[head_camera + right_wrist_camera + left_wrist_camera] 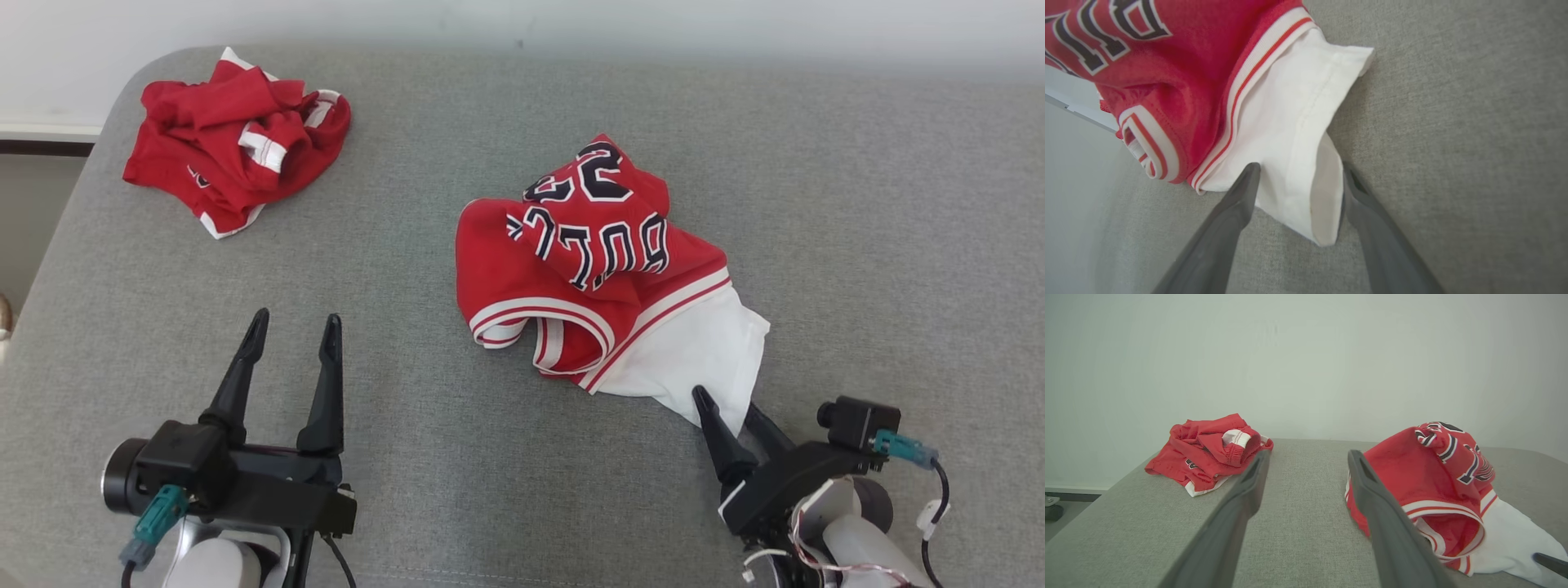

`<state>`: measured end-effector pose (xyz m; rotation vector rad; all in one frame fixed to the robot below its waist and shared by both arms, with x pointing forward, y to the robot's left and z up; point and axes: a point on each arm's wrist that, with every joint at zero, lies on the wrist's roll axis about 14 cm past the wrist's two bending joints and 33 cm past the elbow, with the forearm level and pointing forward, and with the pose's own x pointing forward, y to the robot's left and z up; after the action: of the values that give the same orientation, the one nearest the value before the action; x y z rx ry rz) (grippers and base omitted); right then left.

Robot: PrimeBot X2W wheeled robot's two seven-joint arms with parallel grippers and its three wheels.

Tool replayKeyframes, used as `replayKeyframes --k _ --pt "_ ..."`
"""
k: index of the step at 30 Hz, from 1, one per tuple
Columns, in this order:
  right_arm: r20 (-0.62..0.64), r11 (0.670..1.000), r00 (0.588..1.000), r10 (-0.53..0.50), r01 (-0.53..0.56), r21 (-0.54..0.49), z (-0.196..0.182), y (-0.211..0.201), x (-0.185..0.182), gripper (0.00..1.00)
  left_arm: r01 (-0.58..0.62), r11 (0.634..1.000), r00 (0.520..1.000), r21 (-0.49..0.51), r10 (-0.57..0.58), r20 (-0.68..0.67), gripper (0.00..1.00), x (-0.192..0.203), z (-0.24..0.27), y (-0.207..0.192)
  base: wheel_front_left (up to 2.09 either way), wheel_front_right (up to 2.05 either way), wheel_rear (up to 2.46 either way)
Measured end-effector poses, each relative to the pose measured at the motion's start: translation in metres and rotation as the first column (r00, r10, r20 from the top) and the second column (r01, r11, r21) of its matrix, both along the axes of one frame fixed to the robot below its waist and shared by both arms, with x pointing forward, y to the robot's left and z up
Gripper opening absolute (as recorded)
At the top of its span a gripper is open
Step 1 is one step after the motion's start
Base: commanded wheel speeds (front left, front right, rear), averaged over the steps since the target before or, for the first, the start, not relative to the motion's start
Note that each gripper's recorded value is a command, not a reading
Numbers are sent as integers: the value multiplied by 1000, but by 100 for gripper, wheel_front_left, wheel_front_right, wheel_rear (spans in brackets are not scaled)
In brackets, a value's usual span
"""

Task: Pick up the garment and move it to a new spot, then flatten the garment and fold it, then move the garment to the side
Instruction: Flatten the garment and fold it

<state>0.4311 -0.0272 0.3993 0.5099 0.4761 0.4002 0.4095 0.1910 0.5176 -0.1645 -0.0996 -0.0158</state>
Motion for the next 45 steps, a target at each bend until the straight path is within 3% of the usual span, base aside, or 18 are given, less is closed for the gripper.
replayKeyframes --k 1,2,3,9,14,19,25,38,45 --pt "-2 1000 1000 3 -3 0 0 1 2 65 -4 1000 1000 1 4 -1 100 0 0 1 0 0 0" --pt "-5 1000 1000 6 -6 1 1 2 4 39 -6 1000 1000 0 6 -1 100 -1 0 2 0 0 0" --pt "-4 1000 1000 7 -7 3 2 3 6 0 -6 1000 1000 1 6 -1 100 -1 0 2 0 0 0" --pt "8 1000 1000 -12 12 27 10 4 13 0 -27 1000 1000 2 27 5 100 0 2 8 0 0 0" --pt "92 993 991 -100 94 70 30 -13 22 0 -18 1000 1000 0 18 9 100 2 3 5 0 0 0" --pt "238 975 946 -220 207 81 62 -60 36 0 14 1000 1000 -5 -14 20 100 7 6 -5 0 0 0" --pt "330 958 901 -282 283 46 85 -108 36 0 64 998 998 -13 -63 15 100 10 3 -22 0 0 0" --pt "462 875 785 -411 482 -39 116 -208 -15 0 256 967 966 -15 -256 23 100 21 3 -86 0 0 0" --pt "442 870 803 -400 485 -94 101 -212 -38 0 408 913 913 -25 -409 -8 100 24 -4 -140 0 0 0"
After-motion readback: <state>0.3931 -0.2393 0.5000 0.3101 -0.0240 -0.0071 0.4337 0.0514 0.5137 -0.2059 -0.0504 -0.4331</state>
